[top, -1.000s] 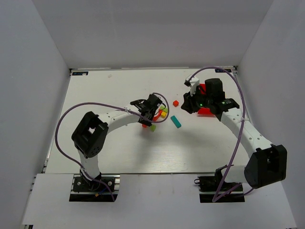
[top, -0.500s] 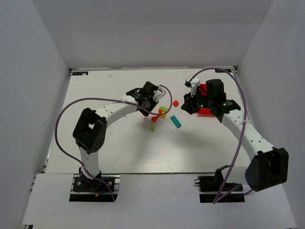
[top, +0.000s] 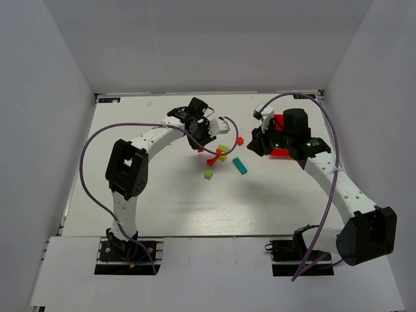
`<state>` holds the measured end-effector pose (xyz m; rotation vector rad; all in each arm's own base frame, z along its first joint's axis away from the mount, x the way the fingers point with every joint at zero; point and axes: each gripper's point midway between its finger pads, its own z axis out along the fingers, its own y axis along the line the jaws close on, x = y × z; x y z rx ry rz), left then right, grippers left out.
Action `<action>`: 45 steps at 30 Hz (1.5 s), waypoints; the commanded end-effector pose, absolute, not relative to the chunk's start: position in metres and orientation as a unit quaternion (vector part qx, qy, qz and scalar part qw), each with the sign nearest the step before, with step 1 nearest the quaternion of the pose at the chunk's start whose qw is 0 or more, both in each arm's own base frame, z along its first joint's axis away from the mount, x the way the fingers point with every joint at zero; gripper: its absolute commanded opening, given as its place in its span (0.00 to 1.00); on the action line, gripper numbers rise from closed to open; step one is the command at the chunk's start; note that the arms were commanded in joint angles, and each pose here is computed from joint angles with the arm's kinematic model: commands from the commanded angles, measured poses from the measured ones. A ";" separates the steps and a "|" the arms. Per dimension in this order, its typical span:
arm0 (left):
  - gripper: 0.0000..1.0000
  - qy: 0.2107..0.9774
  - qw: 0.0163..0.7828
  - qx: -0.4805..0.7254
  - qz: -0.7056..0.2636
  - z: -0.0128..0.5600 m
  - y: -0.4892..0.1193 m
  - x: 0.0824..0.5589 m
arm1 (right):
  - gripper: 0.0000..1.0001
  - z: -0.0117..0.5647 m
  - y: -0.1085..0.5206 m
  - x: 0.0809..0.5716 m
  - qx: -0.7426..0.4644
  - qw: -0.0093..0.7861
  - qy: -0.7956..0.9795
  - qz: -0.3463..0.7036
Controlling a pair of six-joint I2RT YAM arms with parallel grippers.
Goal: Build the wood block tower
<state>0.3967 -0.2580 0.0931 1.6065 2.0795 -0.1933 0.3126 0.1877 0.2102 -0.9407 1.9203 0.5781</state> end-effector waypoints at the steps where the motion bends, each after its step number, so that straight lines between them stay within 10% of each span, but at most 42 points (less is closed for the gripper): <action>1: 0.00 0.729 0.235 0.635 -0.098 0.088 -0.257 0.400 | 0.43 0.221 0.190 0.309 -0.390 0.466 0.758 0.236; 45: 0.05 0.684 0.247 0.681 -0.088 0.075 -0.252 0.420 | 0.43 0.215 0.190 0.311 -0.396 0.461 0.759 0.234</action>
